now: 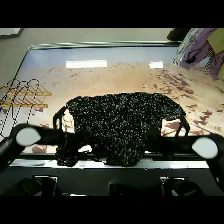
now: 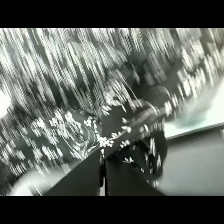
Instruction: Fold the clothes and pants, and hang the long-sleeved shirts on hangers.
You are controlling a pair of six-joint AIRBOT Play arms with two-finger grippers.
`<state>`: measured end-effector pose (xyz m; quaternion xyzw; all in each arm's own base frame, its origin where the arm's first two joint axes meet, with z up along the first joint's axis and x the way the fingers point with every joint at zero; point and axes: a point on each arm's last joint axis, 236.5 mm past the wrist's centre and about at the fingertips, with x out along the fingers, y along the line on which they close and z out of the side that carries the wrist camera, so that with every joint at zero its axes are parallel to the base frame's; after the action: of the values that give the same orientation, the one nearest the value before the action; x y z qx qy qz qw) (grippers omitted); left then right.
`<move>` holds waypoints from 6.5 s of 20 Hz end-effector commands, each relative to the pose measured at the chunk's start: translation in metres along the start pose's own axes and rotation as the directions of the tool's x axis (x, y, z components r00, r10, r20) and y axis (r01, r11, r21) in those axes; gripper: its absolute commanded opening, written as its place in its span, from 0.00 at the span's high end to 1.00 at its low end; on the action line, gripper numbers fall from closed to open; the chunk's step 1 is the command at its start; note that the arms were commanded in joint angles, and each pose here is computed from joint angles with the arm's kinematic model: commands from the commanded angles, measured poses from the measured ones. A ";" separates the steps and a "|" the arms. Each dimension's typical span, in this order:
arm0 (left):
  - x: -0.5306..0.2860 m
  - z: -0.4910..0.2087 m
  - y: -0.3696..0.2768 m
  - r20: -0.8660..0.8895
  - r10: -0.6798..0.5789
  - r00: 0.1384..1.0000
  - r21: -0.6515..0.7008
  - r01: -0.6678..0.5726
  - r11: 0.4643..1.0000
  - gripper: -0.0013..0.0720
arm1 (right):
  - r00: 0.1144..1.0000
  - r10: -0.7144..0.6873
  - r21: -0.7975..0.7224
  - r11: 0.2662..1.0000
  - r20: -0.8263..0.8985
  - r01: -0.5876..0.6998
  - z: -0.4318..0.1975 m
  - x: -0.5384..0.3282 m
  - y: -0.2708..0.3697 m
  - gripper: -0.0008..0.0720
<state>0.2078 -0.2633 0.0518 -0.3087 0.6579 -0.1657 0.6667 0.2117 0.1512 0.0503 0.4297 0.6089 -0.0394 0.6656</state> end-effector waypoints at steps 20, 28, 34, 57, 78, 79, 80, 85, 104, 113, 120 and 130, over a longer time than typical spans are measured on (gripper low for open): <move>-0.010 0.187 0.069 0.132 0.351 0.927 0.191 -0.371 0.909 0.15 | 0.975 0.148 -0.458 0.887 0.166 -0.056 0.070 -0.007 0.145 0.59; -0.010 0.188 0.070 0.133 0.351 0.927 0.186 -0.371 0.910 0.15 | 0.930 -0.342 -0.546 0.758 0.132 0.356 0.029 0.124 0.093 0.38; -0.010 0.188 0.070 0.132 0.351 0.927 0.186 -0.371 0.910 0.15 | 0.911 -0.405 -0.502 0.773 0.080 0.388 0.028 0.169 0.075 0.39; 0.020 0.127 0.046 -0.028 0.361 0.932 0.359 -0.327 0.874 0.15 | 0.869 -0.425 -0.554 0.673 0.252 0.490 0.037 0.025 0.065 0.95; 0.131 0.134 0.008 0.006 0.318 0.948 0.312 -0.304 0.900 0.15 | 0.890 -0.384 -0.550 0.701 0.244 0.453 0.036 0.035 0.074 0.95; 0.134 0.135 0.009 0.009 0.317 0.948 0.307 -0.304 0.902 0.15 | 0.891 -0.383 -0.550 0.702 0.245 0.453 0.036 0.035 0.074 0.95; 0.137 0.135 0.013 0.003 0.327 0.945 0.305 -0.313 0.899 0.15 | 0.891 -0.383 -0.550 0.702 0.245 0.453 0.036 0.035 0.074 0.95; 0.149 0.135 0.049 -0.027 0.435 0.900 0.262 -0.413 0.872 0.18 | 0.895 -0.371 -0.552 0.705 0.247 0.445 0.037 0.036 0.077 0.95; -0.105 0.141 -0.094 0.341 0.149 0.928 0.353 -0.273 0.895 0.95 | 0.918 0.063 -0.607 0.768 0.391 0.205 0.052 -0.117 0.178 0.95; -0.047 0.048 -0.056 0.157 0.271 0.950 0.301 -0.307 0.903 0.95 | 0.860 -0.219 -0.602 0.634 0.461 0.485 0.029 -0.092 0.095 0.95; 0.032 0.051 -0.003 0.100 0.241 0.965 0.151 -0.254 0.955 0.95 | 0.898 -0.166 -0.543 0.747 0.408 0.384 0.031 0.022 0.066 0.95; -0.045 0.126 0.056 0.194 0.219 0.956 0.058 -0.234 0.971 0.13 | 0.915 -0.123 -0.549 0.766 0.385 0.334 0.027 0.032 0.073 0.95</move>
<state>0.3043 -0.2232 0.0327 -0.2185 0.6279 -0.0982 0.7405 0.2812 0.1920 0.0587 0.0964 0.5215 0.0001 0.8478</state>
